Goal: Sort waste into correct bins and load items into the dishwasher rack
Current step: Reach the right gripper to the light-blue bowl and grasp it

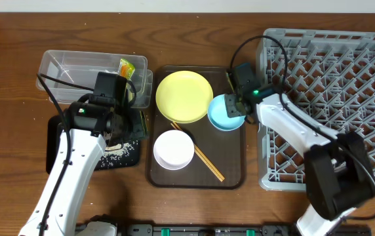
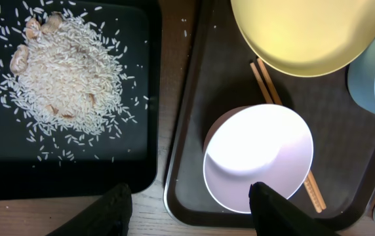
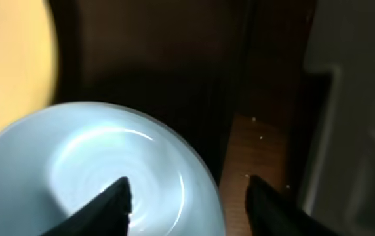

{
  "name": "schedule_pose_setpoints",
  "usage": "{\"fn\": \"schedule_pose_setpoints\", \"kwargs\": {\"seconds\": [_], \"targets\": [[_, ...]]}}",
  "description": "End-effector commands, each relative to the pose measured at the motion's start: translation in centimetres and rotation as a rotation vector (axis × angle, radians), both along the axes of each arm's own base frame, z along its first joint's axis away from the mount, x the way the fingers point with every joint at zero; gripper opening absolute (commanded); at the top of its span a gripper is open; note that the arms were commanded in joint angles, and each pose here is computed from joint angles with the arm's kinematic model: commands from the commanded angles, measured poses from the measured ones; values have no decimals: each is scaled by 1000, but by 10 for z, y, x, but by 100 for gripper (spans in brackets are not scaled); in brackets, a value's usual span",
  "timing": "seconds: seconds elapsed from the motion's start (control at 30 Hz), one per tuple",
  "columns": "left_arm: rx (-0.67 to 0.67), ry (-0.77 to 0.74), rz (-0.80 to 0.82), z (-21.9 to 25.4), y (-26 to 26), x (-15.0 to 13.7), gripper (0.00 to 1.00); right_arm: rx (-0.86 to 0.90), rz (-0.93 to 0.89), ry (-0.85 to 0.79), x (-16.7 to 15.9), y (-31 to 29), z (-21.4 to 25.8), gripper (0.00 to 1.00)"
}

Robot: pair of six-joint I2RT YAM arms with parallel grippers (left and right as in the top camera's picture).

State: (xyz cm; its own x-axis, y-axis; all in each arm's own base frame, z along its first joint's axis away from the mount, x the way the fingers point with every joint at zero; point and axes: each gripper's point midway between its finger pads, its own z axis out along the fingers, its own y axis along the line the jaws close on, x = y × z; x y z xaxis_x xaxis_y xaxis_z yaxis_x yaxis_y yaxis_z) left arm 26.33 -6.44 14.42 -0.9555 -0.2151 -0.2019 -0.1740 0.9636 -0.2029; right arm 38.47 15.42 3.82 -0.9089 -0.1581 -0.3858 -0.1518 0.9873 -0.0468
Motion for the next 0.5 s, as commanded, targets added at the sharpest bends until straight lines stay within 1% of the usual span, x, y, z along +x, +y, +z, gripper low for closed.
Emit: {"fn": "schedule_pose_setpoints", "kwargs": {"seconds": [0.0, 0.07, 0.3, 0.47], "targets": [[18, 1, 4, -1, 4, -1, 60, -16, -23, 2, 3, -1, -6, 45], [18, 1, 4, -1, 4, -1, 60, -16, -25, 4, 3, -1, -6, 31], [17, -4, 4, -1, 4, 0, 61, -15, -26, 1, 2, -2, -3, 2], [16, -10, 4, 0, 3, 1, 61, 8, -43, -46, 9, -7, 18, 1]]}}
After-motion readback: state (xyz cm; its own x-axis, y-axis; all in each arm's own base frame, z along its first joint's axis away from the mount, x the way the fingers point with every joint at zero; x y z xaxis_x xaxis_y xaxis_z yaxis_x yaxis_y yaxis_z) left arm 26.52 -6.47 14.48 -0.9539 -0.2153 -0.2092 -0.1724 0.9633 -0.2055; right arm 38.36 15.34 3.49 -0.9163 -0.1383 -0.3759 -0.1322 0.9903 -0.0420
